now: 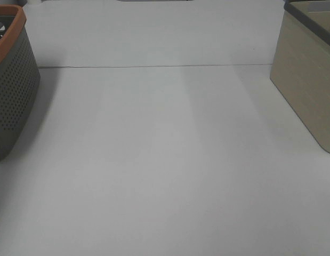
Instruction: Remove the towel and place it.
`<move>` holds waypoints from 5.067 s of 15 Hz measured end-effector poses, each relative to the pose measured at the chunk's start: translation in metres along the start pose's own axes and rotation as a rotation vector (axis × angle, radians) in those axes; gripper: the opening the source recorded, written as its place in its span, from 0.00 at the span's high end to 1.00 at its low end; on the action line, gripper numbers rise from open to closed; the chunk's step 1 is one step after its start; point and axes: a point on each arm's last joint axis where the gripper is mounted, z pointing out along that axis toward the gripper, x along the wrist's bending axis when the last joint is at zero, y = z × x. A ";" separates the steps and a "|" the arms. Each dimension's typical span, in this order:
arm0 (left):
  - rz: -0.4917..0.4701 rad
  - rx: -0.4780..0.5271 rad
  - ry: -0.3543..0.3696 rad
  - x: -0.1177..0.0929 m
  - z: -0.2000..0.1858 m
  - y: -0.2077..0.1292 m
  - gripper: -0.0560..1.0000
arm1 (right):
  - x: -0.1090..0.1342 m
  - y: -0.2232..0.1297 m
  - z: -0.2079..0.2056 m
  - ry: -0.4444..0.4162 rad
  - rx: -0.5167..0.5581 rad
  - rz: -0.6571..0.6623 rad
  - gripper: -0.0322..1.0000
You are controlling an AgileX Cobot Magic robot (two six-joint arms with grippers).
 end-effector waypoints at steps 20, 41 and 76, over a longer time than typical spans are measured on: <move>-0.295 -0.219 0.129 0.053 -0.136 -0.008 0.95 | 0.000 0.000 0.000 0.000 0.000 0.000 0.08; -0.645 -1.265 0.108 0.097 -0.355 0.002 0.95 | 0.000 0.000 0.000 0.000 0.000 0.000 0.08; 0.532 -0.897 -0.833 -0.095 -0.317 0.024 0.95 | 0.020 0.070 0.071 0.223 -0.118 -0.283 0.26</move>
